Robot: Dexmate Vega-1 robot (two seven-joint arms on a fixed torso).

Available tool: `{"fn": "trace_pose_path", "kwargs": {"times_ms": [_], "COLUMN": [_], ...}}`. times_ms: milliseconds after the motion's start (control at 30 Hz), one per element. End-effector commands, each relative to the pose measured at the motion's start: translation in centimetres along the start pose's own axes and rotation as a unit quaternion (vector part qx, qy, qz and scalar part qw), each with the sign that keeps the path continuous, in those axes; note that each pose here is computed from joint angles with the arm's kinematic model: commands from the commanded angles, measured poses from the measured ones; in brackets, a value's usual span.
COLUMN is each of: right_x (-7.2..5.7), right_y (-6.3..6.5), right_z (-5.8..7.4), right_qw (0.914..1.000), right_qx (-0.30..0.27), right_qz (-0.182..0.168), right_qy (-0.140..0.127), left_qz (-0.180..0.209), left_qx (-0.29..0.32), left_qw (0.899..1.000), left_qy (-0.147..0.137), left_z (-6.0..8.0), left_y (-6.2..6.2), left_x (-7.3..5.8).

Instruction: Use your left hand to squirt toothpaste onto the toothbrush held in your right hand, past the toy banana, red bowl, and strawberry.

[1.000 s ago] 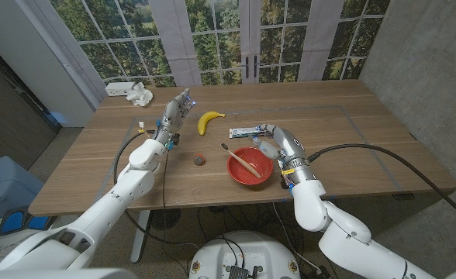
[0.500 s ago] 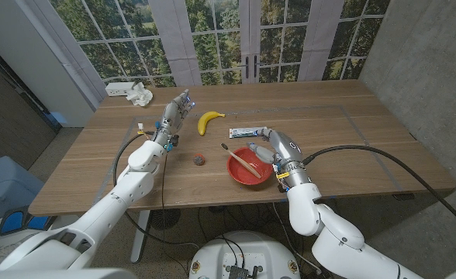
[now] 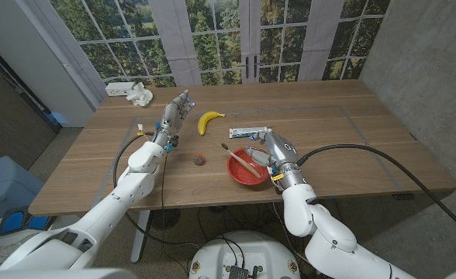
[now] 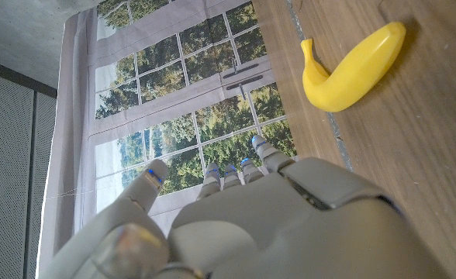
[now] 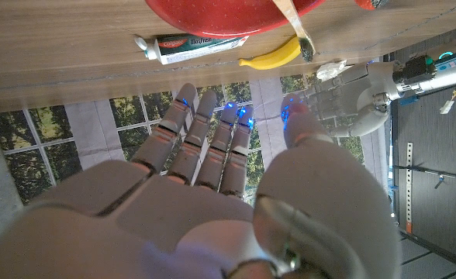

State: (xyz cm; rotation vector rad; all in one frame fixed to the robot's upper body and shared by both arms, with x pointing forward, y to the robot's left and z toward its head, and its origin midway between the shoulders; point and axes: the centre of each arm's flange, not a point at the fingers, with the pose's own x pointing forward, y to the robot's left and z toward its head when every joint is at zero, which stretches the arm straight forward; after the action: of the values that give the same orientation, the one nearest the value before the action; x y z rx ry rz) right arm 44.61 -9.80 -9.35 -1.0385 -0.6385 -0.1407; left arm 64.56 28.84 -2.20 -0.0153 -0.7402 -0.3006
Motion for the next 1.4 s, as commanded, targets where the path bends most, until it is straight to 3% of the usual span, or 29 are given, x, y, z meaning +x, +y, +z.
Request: {"fn": "trace_pose_path", "kwargs": {"times_ms": [33,1400], "right_x": [0.2,1.2], "right_y": [1.0,3.7], "right_z": [0.0,-1.9], "right_qw": [0.9992,0.9945], "right_qx": [-0.029,-0.033], "right_qz": [0.023,0.091], "right_qy": [0.012,0.040], "left_qz": [-0.001,-0.004], "left_qx": [0.001,0.009], "left_qw": [1.000,1.000], "left_qy": [0.001,0.005], "left_z": [0.0,0.4], "left_y": [0.0,-0.5], "left_x": [-0.2,-0.1]}}
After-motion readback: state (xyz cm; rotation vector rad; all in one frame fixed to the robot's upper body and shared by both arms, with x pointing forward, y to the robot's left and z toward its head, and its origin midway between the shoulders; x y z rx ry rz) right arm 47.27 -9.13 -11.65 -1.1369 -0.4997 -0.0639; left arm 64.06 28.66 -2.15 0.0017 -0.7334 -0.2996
